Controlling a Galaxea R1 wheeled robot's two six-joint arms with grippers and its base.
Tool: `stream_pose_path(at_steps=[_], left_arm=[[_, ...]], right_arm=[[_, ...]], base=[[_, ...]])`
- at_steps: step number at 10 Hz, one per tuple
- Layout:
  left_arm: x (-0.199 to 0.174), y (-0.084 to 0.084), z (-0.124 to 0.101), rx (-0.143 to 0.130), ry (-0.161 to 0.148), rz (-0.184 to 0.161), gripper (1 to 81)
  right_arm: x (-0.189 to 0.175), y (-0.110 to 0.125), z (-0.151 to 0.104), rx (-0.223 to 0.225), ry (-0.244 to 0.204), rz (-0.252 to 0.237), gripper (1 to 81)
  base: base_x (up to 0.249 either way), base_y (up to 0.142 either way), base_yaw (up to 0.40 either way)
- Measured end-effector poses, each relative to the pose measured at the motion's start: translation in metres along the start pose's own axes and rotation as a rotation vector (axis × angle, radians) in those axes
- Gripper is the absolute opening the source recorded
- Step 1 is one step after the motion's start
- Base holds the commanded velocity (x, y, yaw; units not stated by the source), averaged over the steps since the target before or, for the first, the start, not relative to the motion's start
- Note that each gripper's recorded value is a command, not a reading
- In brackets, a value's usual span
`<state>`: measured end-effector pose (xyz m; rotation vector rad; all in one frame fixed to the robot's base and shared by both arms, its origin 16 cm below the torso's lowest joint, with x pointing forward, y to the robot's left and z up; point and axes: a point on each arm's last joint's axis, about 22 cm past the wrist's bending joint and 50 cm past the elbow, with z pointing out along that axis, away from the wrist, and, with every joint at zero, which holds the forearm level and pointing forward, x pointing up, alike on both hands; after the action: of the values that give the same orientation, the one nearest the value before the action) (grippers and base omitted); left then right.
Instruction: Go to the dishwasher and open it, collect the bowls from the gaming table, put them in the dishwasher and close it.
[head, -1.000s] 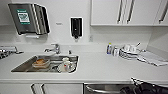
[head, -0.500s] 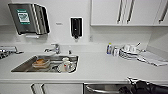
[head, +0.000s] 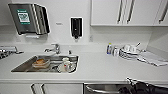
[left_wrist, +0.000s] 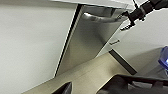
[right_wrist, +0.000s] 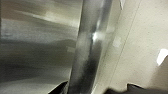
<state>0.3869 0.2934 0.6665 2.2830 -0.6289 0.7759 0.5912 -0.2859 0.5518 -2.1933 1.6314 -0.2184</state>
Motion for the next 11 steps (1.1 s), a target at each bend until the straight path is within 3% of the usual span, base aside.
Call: stream_pose_path(at_steps=[2, 4, 11], left_arm=[[0.0, 0.0, 0.0, 0.0, 0.0, 0.0, 81.1], [0.0, 0.001, 0.001, -0.005, 0.001, 0.0, 81.1], [0.001, 0.001, 0.002, -0.005, 0.001, 0.0, 81.1]], right_arm=[[0.002, 0.003, 0.001, -0.007, 0.007, -0.001, 81.1], [0.011, 0.012, 0.003, -0.051, 0.067, -0.021, 81.1], [0.021, 0.061, 0.008, -0.138, 0.09, -0.01, 81.1]], base=[[0.0, 0.0, 0.0], [0.0, 0.0, 0.0], [0.0, 0.0, 0.0]])
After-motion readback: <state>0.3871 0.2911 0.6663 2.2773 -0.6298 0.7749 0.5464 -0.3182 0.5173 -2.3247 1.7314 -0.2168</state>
